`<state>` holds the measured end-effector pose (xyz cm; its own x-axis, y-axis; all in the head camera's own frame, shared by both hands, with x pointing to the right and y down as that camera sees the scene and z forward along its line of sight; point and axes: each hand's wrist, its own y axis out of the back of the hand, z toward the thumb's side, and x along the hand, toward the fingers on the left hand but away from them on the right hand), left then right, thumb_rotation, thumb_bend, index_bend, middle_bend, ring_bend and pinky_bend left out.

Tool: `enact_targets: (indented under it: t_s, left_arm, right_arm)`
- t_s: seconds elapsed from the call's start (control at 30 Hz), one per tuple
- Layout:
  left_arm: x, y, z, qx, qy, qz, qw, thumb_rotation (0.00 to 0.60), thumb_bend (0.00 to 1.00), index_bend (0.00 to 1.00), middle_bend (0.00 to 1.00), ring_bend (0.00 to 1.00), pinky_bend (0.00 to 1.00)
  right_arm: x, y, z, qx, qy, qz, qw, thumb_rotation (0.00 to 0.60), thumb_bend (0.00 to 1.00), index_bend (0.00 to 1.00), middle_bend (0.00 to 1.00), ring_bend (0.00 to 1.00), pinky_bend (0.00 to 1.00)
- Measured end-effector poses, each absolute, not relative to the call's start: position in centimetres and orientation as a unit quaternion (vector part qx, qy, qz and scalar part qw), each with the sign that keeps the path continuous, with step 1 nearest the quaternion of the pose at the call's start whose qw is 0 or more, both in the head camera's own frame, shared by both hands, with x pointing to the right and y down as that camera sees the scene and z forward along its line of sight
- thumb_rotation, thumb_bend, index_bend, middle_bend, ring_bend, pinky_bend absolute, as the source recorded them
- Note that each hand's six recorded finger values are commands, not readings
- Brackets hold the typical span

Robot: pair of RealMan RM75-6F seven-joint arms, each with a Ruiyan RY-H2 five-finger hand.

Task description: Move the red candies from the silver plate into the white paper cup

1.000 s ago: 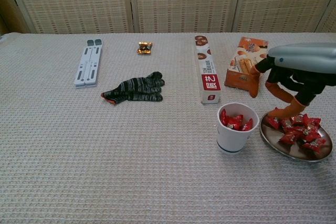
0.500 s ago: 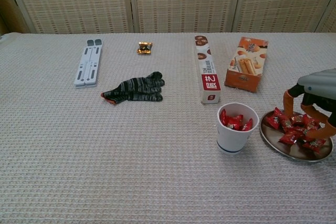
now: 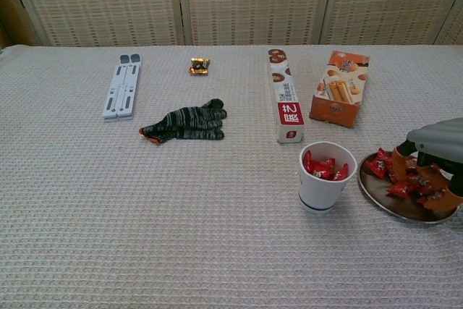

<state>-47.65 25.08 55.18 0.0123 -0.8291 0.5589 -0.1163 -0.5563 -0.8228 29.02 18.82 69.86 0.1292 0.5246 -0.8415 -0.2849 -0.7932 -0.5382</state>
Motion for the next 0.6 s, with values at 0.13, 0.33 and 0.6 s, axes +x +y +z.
enact_targets:
  t_s: [0.13, 0.33, 0.6]
  left_arm:
    - [-47.65, 25.08, 55.2, -0.646, 0.365, -0.6, 0.297, 0.6, 0.64, 0.31, 0.4, 0.31, 0.24]
    - [-47.66, 25.08, 55.2, -0.646, 0.366, -0.6, 0.297, 0.6, 0.64, 0.31, 0.4, 0.31, 0.24]
    - [-47.63, 25.1, 55.21, -0.647, 0.365, -0.601, 0.297, 0.6, 0.64, 0.31, 0.4, 0.31, 0.24]
  right_arm:
    - [29.09, 18.84, 70.11, -0.684, -0.088, 0.655, 0.308, 0.6, 0.17, 0.43, 0.77, 0.81, 1.0]
    - [29.08, 18.96, 70.33, -0.686, -0.092, 0.654, 0.305, 0.6, 0.17, 0.57, 0.77, 0.81, 1.0]
    - [29.07, 19.04, 70.27, -0.686, -0.098, 0.653, 0.307, 0.6, 0.18, 0.67, 0.77, 0.81, 1.0]
